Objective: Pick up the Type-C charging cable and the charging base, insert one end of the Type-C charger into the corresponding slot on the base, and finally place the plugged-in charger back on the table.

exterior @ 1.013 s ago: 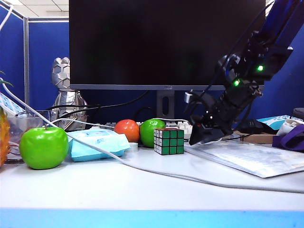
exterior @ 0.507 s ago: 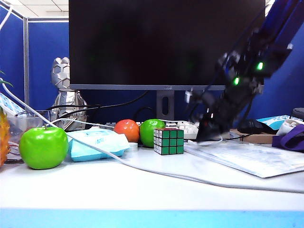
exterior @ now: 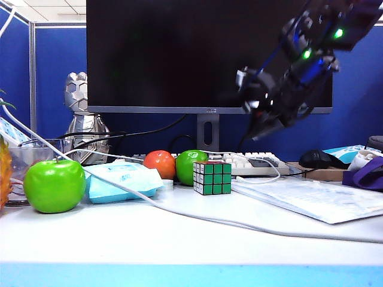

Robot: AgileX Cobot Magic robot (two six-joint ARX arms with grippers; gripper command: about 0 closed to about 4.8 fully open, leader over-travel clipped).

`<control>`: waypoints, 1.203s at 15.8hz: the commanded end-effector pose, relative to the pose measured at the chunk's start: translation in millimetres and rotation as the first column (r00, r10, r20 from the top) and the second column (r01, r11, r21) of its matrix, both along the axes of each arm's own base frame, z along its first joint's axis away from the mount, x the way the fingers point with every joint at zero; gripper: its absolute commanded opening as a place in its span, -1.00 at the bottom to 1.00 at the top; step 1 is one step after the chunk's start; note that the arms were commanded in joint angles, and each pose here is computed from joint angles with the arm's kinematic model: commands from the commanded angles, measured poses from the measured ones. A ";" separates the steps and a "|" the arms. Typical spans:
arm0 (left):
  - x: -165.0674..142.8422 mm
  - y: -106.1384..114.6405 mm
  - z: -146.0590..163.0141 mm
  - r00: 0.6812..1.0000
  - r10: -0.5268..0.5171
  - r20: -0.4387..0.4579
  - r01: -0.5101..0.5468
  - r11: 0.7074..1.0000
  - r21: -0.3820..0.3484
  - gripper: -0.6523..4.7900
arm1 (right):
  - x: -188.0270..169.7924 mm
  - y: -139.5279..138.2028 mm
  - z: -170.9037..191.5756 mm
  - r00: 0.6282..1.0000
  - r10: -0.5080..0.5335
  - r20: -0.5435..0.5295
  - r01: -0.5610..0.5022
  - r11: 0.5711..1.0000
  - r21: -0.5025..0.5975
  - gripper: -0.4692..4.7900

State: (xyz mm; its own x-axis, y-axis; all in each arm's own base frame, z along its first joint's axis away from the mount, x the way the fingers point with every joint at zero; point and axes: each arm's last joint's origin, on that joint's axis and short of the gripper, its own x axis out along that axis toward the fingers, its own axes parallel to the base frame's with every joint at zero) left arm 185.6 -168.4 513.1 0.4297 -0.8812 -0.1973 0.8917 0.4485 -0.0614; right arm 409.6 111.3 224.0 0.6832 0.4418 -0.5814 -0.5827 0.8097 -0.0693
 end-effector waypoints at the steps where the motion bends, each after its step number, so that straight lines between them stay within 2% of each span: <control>1: -2.2 1.3 4.1 1.000 -0.004 0.020 0.005 1.000 -0.019 -0.78 | 6.2 2.4 -20.1 0.999 0.015 -0.032 -0.016 1.000 -0.019 -0.05; 7: -2.2 1.3 3.9 1.000 -0.005 0.018 0.006 1.000 -0.018 -0.78 | 20.5 6.8 -59.4 0.999 0.030 -0.043 -0.032 0.999 -0.042 -0.06; 17: -2.1 1.2 3.8 1.000 -0.005 0.018 0.005 1.000 -0.017 -0.78 | 29.3 14.9 -74.7 0.998 0.045 -0.041 -0.047 0.998 -0.052 -0.08; 18: -2.1 1.2 3.8 1.000 -0.005 0.018 0.005 1.000 -0.017 -0.78 | 30.2 15.5 -74.7 0.998 0.048 -0.047 -0.050 0.997 -0.057 -0.21; 19: -2.1 1.2 3.8 1.000 -0.005 0.018 0.005 1.000 -0.017 -0.78 | 31.2 15.9 -77.7 0.997 0.051 -0.056 -0.055 0.997 -0.062 -0.50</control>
State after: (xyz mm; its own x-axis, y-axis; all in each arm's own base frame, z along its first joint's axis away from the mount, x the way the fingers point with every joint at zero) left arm 185.5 -168.3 512.8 0.4291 -0.8807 -0.2004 0.8914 0.4488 -0.0635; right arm 439.6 125.6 145.7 0.6267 0.4352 -0.6464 -0.6227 0.7784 -0.0796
